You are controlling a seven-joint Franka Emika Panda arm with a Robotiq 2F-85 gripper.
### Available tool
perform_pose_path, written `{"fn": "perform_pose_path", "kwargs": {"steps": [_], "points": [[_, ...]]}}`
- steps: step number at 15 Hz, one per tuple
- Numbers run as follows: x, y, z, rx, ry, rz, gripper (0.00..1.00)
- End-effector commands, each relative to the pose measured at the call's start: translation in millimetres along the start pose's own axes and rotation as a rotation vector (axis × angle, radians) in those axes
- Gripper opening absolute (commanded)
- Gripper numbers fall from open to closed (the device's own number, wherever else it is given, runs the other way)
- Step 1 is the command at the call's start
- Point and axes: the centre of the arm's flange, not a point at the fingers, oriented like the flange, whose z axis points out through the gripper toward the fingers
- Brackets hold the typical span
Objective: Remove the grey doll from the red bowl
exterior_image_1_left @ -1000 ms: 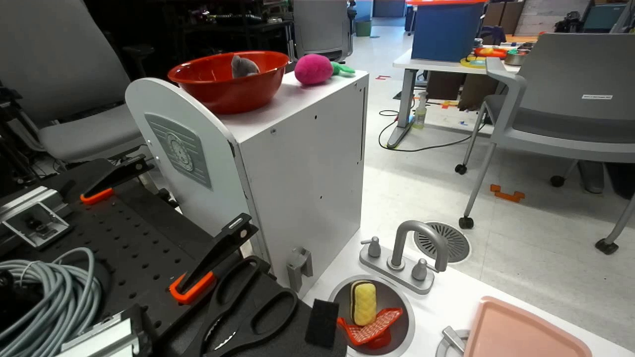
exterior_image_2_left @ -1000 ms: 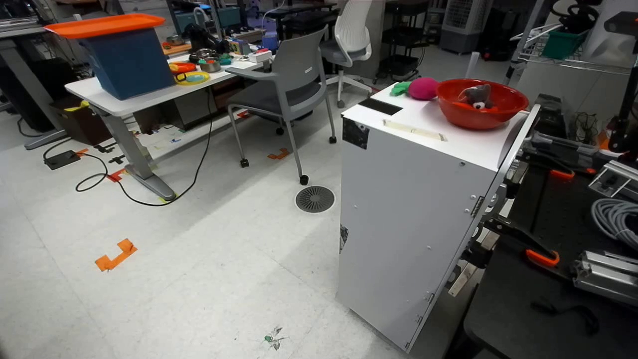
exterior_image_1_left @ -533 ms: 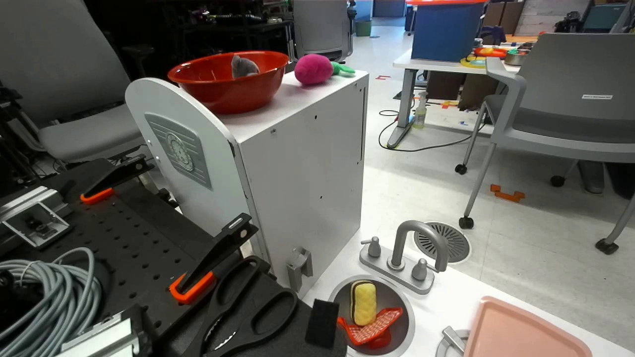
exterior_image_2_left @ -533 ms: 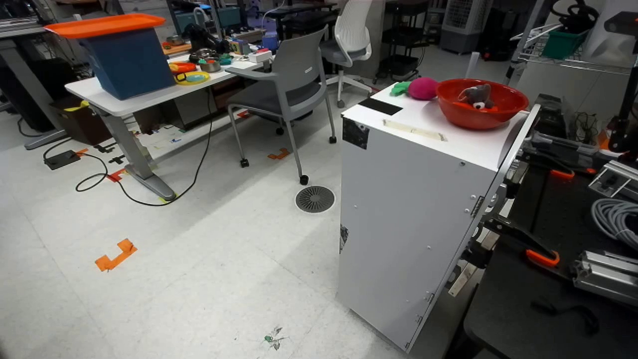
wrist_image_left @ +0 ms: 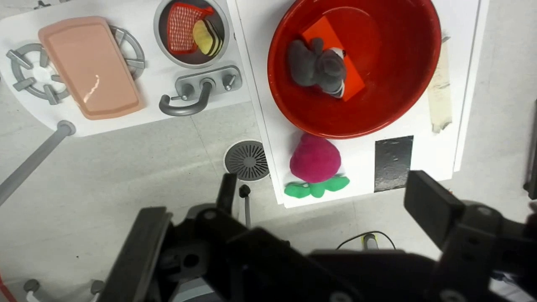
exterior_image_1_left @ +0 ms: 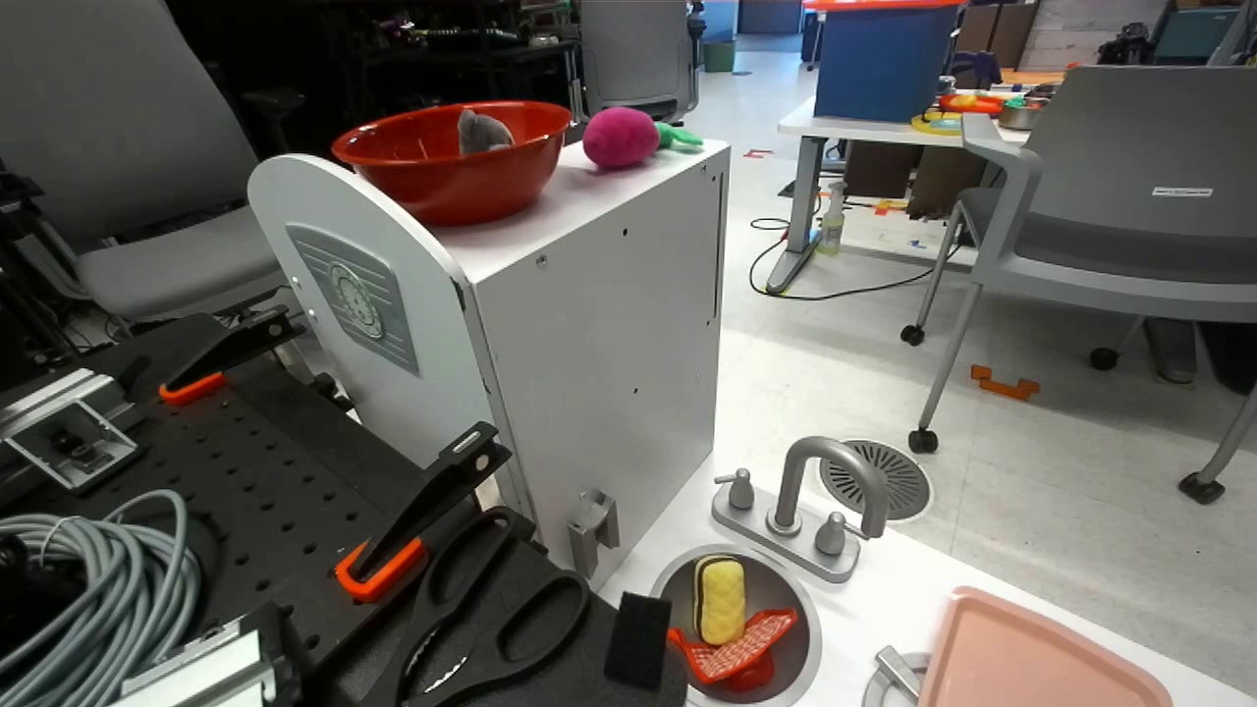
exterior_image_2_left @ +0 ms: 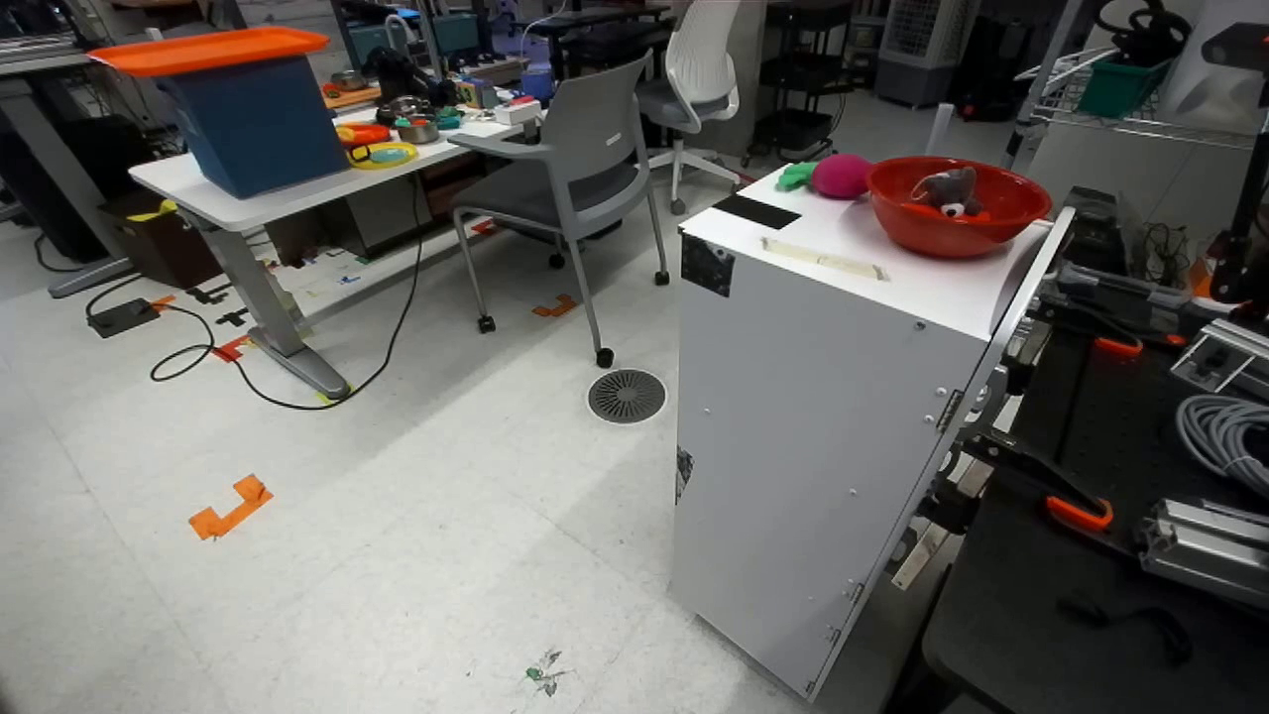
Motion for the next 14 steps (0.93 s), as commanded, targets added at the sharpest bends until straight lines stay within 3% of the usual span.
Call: {"fn": "perform_pose_path", "kwargs": {"steps": [1, 7, 14], "points": [[0, 0, 0, 0.0, -0.001, 0.0, 1.0], [-2, 8, 19, 0.025, -0.043, 0.014, 1.0], [3, -20, 50, 0.005, -0.138, -0.079, 1.0]]}}
